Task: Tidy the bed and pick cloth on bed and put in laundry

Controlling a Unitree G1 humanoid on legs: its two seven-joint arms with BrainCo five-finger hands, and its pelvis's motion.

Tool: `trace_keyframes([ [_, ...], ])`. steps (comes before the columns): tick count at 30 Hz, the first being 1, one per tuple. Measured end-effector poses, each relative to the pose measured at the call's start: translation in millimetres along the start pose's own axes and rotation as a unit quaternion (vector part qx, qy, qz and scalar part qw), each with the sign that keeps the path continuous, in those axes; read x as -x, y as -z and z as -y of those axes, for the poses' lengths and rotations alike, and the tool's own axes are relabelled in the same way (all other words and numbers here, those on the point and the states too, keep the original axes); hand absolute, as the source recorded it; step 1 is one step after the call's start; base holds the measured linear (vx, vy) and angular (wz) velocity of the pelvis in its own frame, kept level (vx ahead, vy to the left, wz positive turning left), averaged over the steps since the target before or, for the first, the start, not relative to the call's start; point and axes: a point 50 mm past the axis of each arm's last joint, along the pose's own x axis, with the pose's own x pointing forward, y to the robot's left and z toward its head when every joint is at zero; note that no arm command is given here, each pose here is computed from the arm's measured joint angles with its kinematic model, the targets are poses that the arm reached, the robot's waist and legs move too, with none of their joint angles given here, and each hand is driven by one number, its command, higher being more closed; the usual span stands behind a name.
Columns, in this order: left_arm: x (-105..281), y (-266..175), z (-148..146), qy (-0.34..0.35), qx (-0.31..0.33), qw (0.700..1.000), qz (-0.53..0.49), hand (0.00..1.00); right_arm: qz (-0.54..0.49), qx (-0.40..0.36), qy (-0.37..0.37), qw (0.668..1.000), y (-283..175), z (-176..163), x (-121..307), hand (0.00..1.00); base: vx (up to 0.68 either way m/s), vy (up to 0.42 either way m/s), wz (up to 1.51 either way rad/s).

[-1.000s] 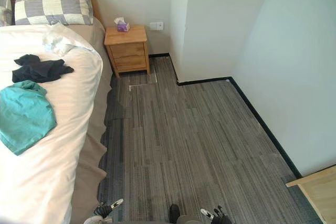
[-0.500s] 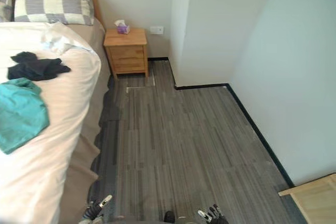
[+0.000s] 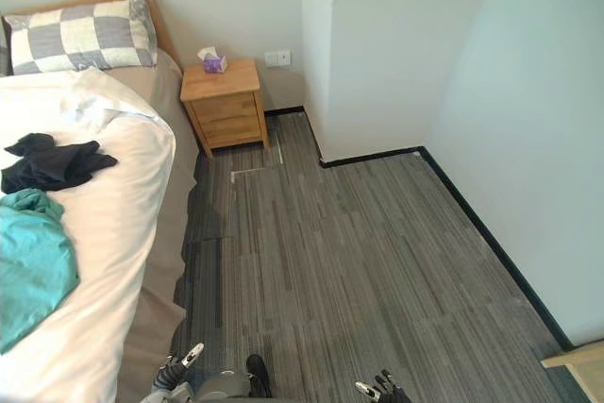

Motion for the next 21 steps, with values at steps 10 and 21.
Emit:
trace_keyframes([
  [10,-0.2,3.1,-25.5,-0.012,-0.106,0.994,-0.026,0.00,-0.001,-0.011,0.024,1.000,5.3,1.9,2.1,0.00,0.35,0.116,0.40],
  [21,-3.5,3.6,9.3,0.027,-0.077,0.996,-0.028,0.00,0.038,-0.038,0.016,0.998,-14.3,1.9,-2.7,0.00,0.52,-0.255,0.59],
])
